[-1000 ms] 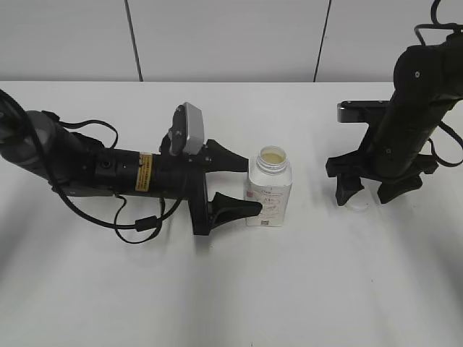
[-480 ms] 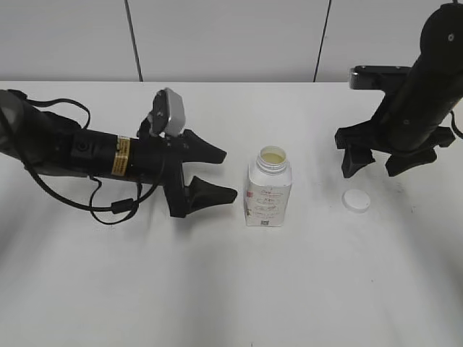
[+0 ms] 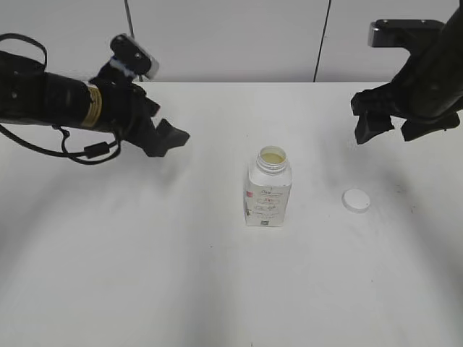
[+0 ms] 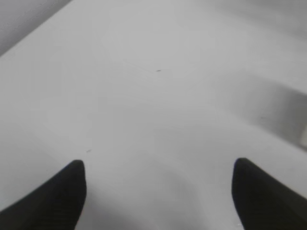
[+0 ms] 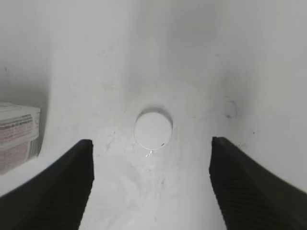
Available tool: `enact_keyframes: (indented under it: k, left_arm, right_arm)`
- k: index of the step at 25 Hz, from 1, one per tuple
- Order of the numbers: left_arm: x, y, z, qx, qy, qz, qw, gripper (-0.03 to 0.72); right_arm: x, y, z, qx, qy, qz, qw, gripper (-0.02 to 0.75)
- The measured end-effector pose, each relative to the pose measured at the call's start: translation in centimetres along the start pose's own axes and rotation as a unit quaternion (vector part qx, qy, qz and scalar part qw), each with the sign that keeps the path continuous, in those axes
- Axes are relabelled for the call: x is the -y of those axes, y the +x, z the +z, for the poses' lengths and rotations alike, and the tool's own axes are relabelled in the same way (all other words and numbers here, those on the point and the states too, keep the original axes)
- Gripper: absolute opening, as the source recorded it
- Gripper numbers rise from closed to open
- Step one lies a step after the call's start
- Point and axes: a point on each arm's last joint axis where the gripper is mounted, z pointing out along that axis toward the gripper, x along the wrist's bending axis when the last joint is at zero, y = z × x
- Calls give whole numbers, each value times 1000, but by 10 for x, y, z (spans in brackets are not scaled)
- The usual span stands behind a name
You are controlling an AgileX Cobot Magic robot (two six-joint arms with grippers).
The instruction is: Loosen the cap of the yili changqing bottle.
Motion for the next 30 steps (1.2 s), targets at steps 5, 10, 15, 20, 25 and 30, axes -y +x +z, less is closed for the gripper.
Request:
enact_keyframes:
  k: [5, 10, 15, 20, 25, 30]
  left_arm:
    - [-4, 30, -28, -173, 66, -49, 981, 565]
    - [1, 50, -56, -311, 138, -61, 938, 531]
    - [-1, 52, -77, -340, 181, -79, 919, 484]
    - [3, 46, -90, -304, 229, -118, 917, 474]
    - [2, 54, -109, -268, 317, -159, 896, 473]
    - [-12, 76, -141, -246, 338, -230, 879, 472]
  right_arm:
    - [-10, 1, -20, 3, -27, -8, 1000, 589]
    - [-18, 1, -33, 8, -42, -14, 999, 589]
    - [-29, 2, -48, 11, -48, -18, 999, 589]
    - [-41, 1, -71, 25, -55, -28, 998, 589]
    - [-51, -8, -95, 43, -55, -24, 997, 589]
    - [-54, -32, -113, 37, -34, -21, 999, 589]
